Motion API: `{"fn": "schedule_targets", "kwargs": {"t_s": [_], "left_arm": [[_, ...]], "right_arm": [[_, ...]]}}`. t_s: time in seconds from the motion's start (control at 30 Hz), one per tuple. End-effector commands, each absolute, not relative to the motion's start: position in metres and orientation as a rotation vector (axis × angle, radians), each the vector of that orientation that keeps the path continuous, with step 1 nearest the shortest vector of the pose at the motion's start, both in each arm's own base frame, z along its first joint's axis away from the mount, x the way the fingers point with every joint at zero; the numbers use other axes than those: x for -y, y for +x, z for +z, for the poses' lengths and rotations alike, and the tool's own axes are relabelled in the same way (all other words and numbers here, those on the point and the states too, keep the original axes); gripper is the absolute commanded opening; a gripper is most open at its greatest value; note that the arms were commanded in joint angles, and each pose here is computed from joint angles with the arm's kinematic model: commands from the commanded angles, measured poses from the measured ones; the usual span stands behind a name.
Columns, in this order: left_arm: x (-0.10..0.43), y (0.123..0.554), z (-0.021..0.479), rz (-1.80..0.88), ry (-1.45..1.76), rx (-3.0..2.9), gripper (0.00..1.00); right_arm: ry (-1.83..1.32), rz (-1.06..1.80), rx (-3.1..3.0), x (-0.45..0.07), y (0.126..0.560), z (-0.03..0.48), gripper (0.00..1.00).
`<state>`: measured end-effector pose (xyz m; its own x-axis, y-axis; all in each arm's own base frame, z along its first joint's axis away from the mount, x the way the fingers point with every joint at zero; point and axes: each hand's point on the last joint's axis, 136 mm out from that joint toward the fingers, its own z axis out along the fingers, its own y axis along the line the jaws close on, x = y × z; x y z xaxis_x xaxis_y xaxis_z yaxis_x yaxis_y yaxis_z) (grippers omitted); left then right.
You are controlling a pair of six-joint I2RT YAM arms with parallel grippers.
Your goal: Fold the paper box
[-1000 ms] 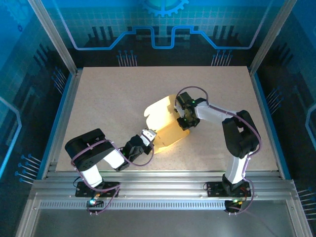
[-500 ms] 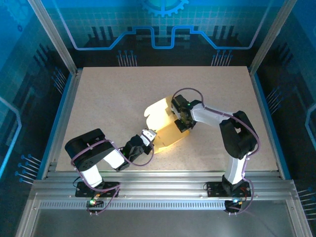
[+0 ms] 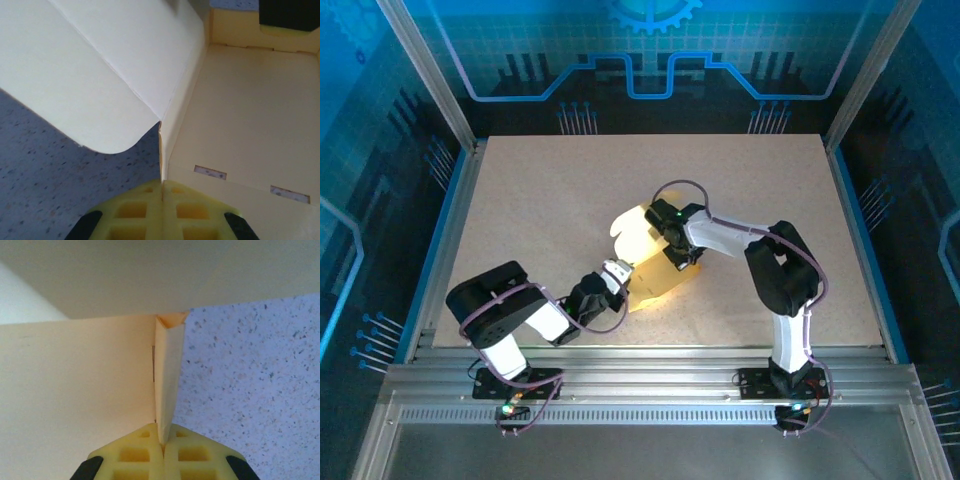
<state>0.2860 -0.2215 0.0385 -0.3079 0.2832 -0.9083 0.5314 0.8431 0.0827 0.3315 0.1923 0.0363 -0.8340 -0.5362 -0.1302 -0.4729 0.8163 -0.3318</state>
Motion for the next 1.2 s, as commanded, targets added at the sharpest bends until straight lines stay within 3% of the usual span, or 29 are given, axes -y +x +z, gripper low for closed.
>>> {"fn": "schedule_targets", "kwargs": {"t_s": [0.0,0.3,0.43,0.7,0.8,1.03,1.17], "left_arm": [[0.218,0.281,0.037,-0.329,0.582,-1.94,0.0],[0.22,0.281,0.027,-0.355,0.572,-1.943,0.0],[0.22,0.281,0.026,-0.349,0.582,-1.944,0.0],[0.222,0.281,0.025,-0.328,0.633,-1.951,0.0],[0.221,0.28,0.024,-0.316,0.641,-1.959,0.0],[0.219,0.28,0.024,-0.298,0.652,-1.969,0.0],[0.22,0.281,0.022,-0.294,0.664,-1.977,0.0]], "right_arm": [[-0.826,-0.493,-2.947,-0.188,0.298,-0.003,0.0],[-0.902,-0.838,-2.939,-0.17,0.289,-0.023,0.0],[-0.869,-0.731,-2.947,-0.178,0.29,-0.02,0.0],[-0.733,-0.341,-2.834,-0.219,0.329,0.041,0.23],[-0.707,-0.272,-2.81,-0.222,0.336,0.054,0.36],[-0.614,-0.072,-2.75,-0.217,0.325,0.086,0.61],[-0.47,0.088,-2.732,-0.201,0.31,0.099,0.66]]}}
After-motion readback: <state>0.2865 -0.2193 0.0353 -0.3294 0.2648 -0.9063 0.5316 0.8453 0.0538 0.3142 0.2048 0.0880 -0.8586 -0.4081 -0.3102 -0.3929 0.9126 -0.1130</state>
